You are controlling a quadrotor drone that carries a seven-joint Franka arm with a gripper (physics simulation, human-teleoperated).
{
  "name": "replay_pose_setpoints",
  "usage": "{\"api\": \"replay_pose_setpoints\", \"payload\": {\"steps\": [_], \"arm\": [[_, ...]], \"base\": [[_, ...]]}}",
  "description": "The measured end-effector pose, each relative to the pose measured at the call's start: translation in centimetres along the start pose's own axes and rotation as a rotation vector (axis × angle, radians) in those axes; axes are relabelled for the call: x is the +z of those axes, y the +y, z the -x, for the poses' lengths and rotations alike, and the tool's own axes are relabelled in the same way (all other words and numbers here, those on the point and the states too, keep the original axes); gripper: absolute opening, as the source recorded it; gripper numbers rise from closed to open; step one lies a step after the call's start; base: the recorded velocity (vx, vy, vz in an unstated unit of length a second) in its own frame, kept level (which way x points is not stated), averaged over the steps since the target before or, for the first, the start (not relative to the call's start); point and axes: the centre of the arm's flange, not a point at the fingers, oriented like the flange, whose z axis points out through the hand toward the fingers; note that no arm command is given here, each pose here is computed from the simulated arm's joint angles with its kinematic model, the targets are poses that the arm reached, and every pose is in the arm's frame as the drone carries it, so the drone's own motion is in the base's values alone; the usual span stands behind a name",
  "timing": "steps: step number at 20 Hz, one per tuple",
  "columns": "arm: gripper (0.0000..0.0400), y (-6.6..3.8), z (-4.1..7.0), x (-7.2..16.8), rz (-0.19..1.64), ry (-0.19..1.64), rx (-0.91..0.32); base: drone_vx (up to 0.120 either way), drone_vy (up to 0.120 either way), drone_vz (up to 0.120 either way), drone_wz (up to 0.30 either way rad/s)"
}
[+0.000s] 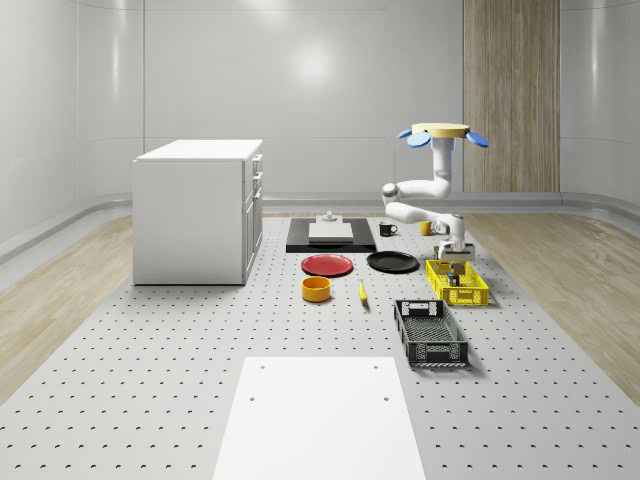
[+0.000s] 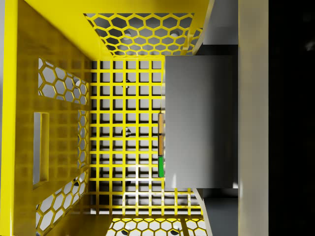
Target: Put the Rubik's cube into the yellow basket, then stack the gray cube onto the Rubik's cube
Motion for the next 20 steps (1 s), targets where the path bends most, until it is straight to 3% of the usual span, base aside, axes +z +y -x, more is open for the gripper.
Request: {"api": "replay_pose_setpoints", "payload": {"steps": [16,20], "arm": [[0.0251,1.4,-1.4,0.9,0.000,0.001,0.000],[0.0335,1.5,-1.5,0.9,0.000,0.000,0.000]], "base": [[0.000,0.000,0.000,0.000],[0.000,0.000,0.000,0.000]]}}
